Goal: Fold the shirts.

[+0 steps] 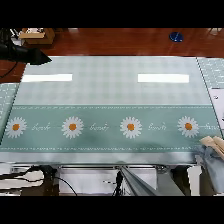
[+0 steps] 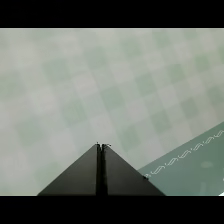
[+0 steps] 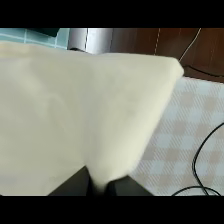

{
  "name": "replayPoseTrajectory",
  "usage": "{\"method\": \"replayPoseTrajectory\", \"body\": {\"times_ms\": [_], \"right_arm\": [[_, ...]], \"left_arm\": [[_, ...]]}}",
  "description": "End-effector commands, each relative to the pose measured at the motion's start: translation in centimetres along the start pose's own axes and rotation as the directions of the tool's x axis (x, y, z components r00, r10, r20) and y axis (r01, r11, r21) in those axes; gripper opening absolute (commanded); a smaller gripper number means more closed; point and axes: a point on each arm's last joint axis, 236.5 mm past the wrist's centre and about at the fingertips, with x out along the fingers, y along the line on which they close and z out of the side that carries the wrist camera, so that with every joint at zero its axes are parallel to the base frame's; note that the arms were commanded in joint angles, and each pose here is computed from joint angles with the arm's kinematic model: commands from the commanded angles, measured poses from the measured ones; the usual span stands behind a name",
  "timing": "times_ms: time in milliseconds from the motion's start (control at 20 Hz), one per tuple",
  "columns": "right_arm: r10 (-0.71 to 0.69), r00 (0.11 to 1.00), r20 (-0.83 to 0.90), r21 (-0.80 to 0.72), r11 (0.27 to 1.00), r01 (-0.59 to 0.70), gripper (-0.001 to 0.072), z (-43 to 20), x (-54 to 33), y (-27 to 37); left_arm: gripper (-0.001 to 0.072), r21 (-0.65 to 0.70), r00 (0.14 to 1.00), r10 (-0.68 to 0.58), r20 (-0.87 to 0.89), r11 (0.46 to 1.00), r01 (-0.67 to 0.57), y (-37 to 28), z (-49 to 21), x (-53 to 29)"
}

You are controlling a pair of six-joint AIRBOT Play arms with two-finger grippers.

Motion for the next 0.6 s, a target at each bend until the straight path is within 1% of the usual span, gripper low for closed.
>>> {"method": "replayPoseTrajectory", "body": {"times_ms": [0, 50, 150, 200, 250, 300, 350, 400, 450, 500, 550], "right_arm": [[-0.077, 0.996, -0.049, -0.019, 0.997, 0.076, 0.0435, -0.7, 1.8, -1.1], [-0.126, 0.991, -0.031, -0.018, 0.992, 0.126, 0.0492, -0.3, 1.8, -2.2], [-0.212, 0.977, 0.032, 0.01, 0.977, 0.211, 0.0492, 1.2, 1.5, -4.3], [-0.205, 0.976, 0.079, 0.016, 0.979, 0.204, 0.0491, 2.3, 1.4, -4.1], [-0.161, 0.976, 0.146, 0.0, 0.987, 0.163, 0.0489, 3.9, 1.4, -3.0], [-0.07, 0.972, 0.225, -0.048, 0.995, 0.083, 0.0488, 5.8, 1.2, -0.6], [0.058, 0.952, 0.301, -0.128, 0.992, -0.02, 0.0489, 7.5, 0.5, 2.8], [0.213, 0.906, 0.367, -0.224, 0.965, -0.137, 0.0489, 9.0, -0.8, 6.8], [0.394, 0.821, 0.414, -0.338, 0.904, -0.263, 0.0488, 10.0, -3.1, 11.7], [0.556, 0.713, 0.426, -0.447, 0.815, -0.368, 0.0474, 10.1, -6.0, 16.4], [0.673, 0.616, 0.409, -0.525, 0.726, -0.444, 0.0471, 9.6, -8.7, 20.2]], "left_arm": [[0.0024, 0.007, 1.0, 0.018, 0.012, 1.0, -0.018, 1.0, 0.1, 0.0], [0.0024, 0.006, 1.0, 0.019, 0.013, 1.0, -0.019, 1.1, 0.1, 0.0], [0.0024, 0.001, 1.0, 0.023, 0.015, 1.0, -0.023, 1.4, 0.1, -0.2], [0.0024, 0.0, 1.0, 0.022, 0.013, 1.0, -0.022, 1.4, 0.1, -0.3], [0.0024, -0.001, 1.0, 0.019, 0.009, 1.0, -0.019, 1.4, 0.0, -0.3], [0.0024, -0.002, 1.0, 0.015, 0.004, 1.0, -0.015, 1.3, -0.2, -0.3], [0.0024, -0.002, 1.0, 0.012, 0.004, 1.0, -0.012, 1.2, -0.2, -0.3], [0.0025, -0.009, 1.0, -0.006, 0.018, 1.0, 0.006, 0.7, 0.2, -0.3], [0.0031, -0.022, 0.998, -0.042, 0.043, 0.999, 0.043, -0.1, 0.8, -0.4], [0.0105, -0.041, 0.992, -0.096, 0.084, 0.994, 0.099, -1.4, 1.7, -0.5], [0.03, -0.059, 0.977, -0.164, 0.135, 0.983, 0.173, -3.1, 3.0, -0.7]]}}
